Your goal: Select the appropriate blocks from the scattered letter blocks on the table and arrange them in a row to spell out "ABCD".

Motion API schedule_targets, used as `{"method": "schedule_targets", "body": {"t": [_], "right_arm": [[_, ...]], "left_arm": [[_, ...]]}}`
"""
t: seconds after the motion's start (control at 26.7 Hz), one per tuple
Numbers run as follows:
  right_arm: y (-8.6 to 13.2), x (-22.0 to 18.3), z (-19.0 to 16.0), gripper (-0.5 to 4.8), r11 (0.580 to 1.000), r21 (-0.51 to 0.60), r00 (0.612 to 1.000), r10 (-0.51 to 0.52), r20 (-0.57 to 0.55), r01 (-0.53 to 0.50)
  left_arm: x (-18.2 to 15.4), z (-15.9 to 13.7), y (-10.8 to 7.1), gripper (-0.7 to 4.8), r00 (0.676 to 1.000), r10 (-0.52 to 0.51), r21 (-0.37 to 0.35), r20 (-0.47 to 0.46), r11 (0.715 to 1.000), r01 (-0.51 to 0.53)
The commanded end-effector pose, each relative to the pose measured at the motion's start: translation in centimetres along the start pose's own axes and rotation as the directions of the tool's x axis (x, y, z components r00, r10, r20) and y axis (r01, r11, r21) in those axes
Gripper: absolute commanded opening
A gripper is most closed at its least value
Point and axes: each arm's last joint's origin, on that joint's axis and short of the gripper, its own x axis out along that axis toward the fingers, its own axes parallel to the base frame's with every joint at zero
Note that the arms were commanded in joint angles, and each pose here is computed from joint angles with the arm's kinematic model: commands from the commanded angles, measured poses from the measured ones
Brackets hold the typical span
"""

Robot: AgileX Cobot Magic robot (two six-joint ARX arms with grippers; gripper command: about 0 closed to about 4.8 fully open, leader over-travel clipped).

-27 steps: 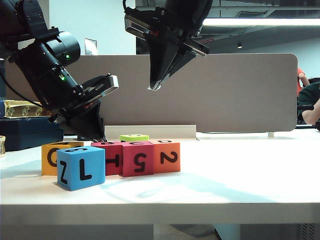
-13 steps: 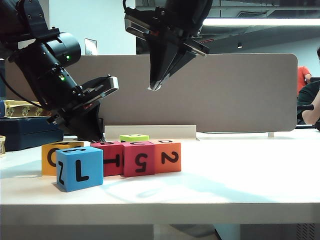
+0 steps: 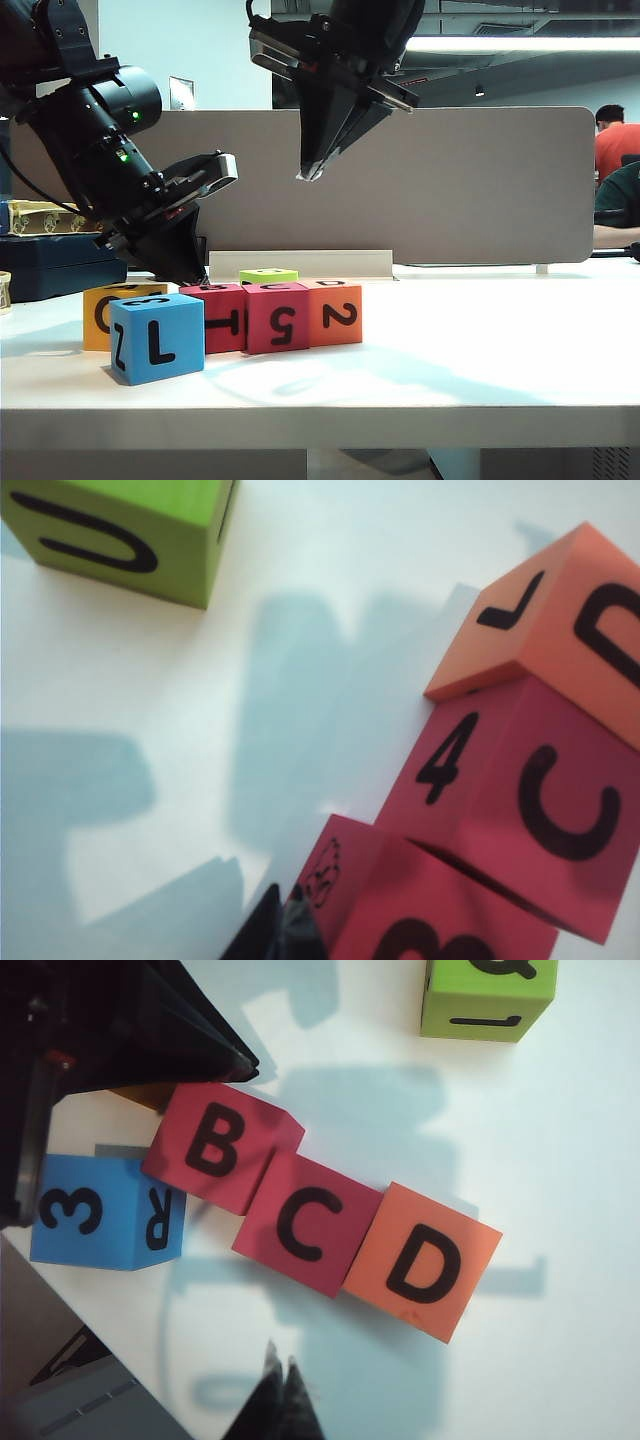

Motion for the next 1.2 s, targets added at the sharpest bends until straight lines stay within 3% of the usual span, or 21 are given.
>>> {"method": "schedule_targets", "body": {"t": [0.04, 0.82, 1.05, 1.2], "right_arm": [[0.0, -0.4, 0.2, -0.04, 1.000, -0.001, 1.000, -0.005, 0.023, 0.005], [0.0, -0.4, 0.2, -0.04, 1.000, -0.001, 1.000, -0.005, 0.024, 0.005], [0.0, -0.4, 0.2, -0.04, 1.000, -0.001, 1.000, -0.005, 0.022, 0.005], [0.0, -0.4, 0.1, -0.04, 1.000, 0.001, 1.000, -0.005, 0.011, 0.005]], "left_arm": [[0.0, -0.1, -0.2, -0.06, 0.999, -0.035, -0.001, -0.008, 0.999, 0.035], [-0.7, 0.7, -0.4, -0.06, 0.999, -0.041, 0.013, 0.014, 0.999, 0.041], [-3.4, 3.7, -0.7, -0.06, 0.995, 0.068, 0.049, 0.075, 0.996, -0.072], [-4.6, 4.2, 0.1, -0.06, 0.974, 0.224, 0.047, 0.023, 0.973, -0.225]]}}
